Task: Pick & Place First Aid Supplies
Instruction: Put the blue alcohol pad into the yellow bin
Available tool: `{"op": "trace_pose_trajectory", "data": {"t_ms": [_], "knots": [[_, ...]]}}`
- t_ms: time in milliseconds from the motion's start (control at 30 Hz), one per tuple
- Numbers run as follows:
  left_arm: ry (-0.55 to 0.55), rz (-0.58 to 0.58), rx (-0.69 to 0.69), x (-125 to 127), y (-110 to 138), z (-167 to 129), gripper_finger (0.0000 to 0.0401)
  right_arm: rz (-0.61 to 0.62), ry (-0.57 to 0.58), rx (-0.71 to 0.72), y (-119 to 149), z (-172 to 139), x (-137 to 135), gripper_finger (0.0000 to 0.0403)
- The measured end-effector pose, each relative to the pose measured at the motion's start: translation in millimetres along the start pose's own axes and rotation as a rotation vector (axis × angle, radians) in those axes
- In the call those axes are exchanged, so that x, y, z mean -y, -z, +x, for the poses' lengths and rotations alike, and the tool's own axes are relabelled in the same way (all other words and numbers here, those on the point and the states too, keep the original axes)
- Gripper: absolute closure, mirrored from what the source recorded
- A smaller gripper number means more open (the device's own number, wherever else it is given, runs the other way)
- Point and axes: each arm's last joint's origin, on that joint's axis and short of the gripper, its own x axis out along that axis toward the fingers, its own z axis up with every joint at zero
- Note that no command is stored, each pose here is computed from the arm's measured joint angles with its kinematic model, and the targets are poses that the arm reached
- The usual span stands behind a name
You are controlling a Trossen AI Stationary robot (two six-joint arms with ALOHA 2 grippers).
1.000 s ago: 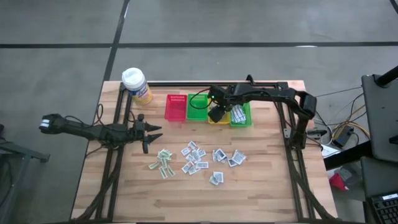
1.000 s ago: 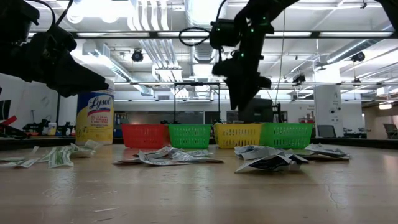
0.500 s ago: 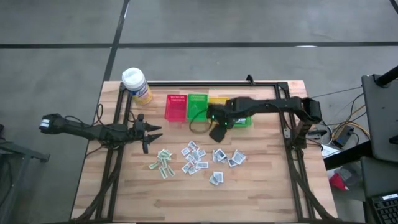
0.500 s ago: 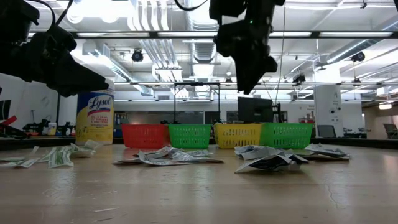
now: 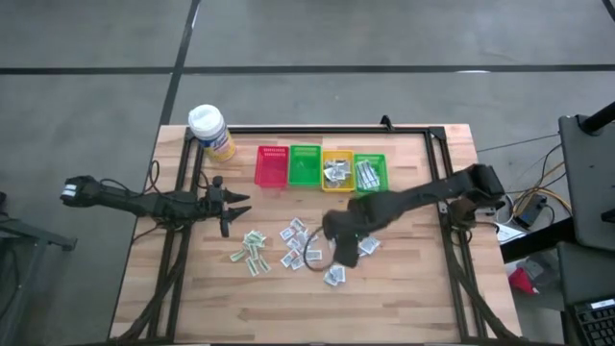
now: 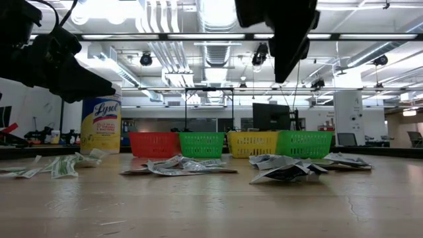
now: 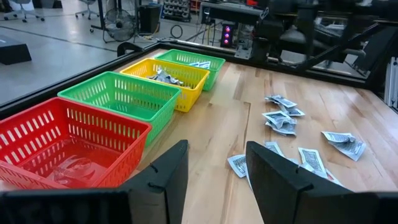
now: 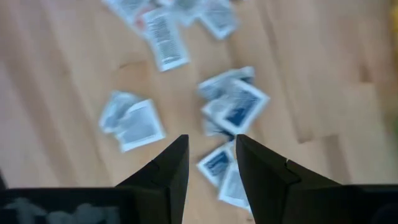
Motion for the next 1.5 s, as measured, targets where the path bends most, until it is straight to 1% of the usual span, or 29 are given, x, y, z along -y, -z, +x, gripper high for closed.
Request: {"op": "trace_pose_trajectory", "data": {"t_ms": [167, 267, 433, 633, 800, 967, 1233, 1333, 1500], "knots": [[0.0, 0.0, 0.0, 0.0, -0.1, 0.0, 0.0243, -0.118, -0.049, 0.041, 10.1, -0.8, -24.7, 0.0283], [0.0, 0.0, -0.001, 0.0, 0.1, 0.0, 0.0243, -0.164, -0.087, 0.084, 11.9, -0.9, -35.5, 0.0287], [0.0, 0.0, 0.0, 0.0, 0.0, 0.0, 0.0243, -0.185, -0.124, 0.13, 13.3, 1.9, -44.0, 0.0293], [0.0, 0.0, 0.0, 0.0, 0.1, 0.0, 0.0243, -0.159, -0.123, 0.113, 16.7, 9.6, -41.7, 0.029], [0.0, 0.0, 0.0, 0.0, 0.0, 0.0, 0.0243, -0.161, -0.169, 0.052, 24.1, 21.8, -39.3, 0.0292], [0.0, 0.0, 0.0, 0.0, 0.1, 0.0, 0.0243, -0.152, -0.236, 0.06, 28.4, 37.6, -38.5, 0.03], [0.0, 0.0, 0.0, 0.0, 0.0, 0.0, 0.0243, -0.066, -0.245, 0.039, 39.7, 60.1, -31.1, 0.0294], [0.0, 0.0, -0.001, 0.0, 0.1, 0.0, 0.0243, -0.063, -0.284, 0.036, 42.6, 66.6, -30.0, 0.029], [0.0, 0.0, 0.0, 0.0, 0.1, 0.0, 0.0243, -0.047, -0.308, 0.052, 46.1, 74.7, -28.3, 0.029]]}}
